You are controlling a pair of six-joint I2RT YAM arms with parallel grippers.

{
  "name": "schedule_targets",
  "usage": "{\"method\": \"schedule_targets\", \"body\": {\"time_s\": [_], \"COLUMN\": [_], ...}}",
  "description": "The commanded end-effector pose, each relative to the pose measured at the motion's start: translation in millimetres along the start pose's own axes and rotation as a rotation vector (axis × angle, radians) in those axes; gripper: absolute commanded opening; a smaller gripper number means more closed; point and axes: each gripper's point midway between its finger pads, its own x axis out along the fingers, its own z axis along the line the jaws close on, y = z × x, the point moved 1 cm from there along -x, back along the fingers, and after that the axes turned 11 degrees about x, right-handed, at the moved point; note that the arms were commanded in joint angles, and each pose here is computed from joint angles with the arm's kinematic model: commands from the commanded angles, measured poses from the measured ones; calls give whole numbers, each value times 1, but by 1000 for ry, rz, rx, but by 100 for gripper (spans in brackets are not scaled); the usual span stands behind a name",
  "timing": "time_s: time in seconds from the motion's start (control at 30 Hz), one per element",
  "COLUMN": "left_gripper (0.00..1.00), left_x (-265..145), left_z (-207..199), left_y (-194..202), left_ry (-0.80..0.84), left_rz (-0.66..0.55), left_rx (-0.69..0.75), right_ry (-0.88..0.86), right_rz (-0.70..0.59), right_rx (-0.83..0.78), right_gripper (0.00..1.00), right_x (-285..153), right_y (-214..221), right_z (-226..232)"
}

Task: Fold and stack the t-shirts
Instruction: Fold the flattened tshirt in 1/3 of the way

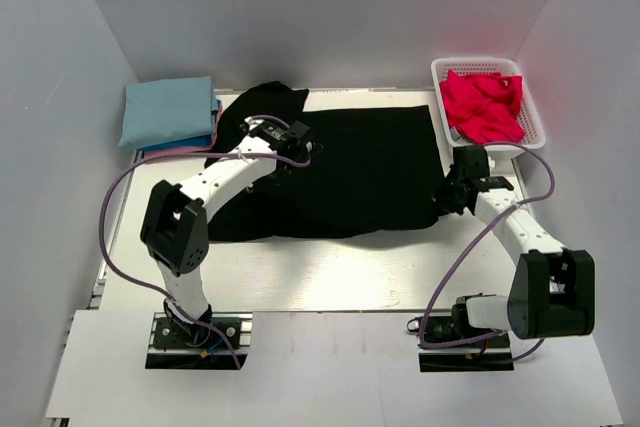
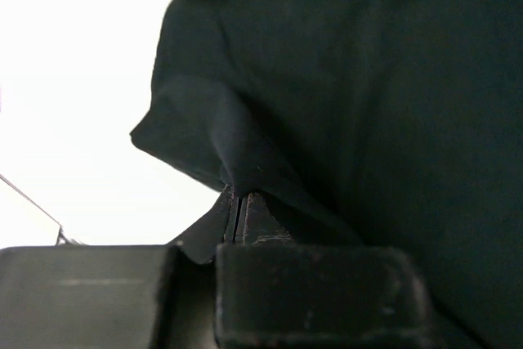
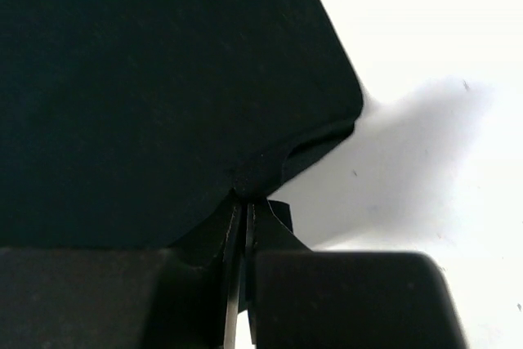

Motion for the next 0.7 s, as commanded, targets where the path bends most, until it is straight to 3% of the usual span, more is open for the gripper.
{"method": "schedule_targets", "body": {"time_s": [0.0, 0.23, 0.33, 0.43, 0.5, 0.53, 0.57, 0.67], "left_gripper": [0, 0, 0, 2, 32, 81, 100, 100], "left_x": [16, 54, 70, 81, 105, 102, 106, 104], "left_z": [15, -13, -28, -37, -39, -28, -25, -8], "left_y": [-34, -97, -128, -161, -160, -177, -178, -182], "left_ry": [-82, -22, 1, 24, -24, -54, -62, -80], "left_rz": [-80, -132, -180, -246, -197, -215, -201, -177], "left_rx": [-42, -60, -29, 11, 44, 13, 7, -47], "right_ry": [-69, -85, -37, -34, -20, -25, -42, -94], "right_rz": [-73, -110, -102, -150, -152, -138, -135, -117], "right_rx": [25, 26, 19, 0, -26, -43, -59, -97], "right_gripper": [0, 0, 6, 19, 44, 54, 71, 85], "right_x": [-3, 14, 33, 42, 50, 50, 49, 41], "right_y": [-32, -61, -72, -96, -100, -102, -104, -95], "right_z": [30, 55, 59, 75, 78, 83, 88, 93]}}
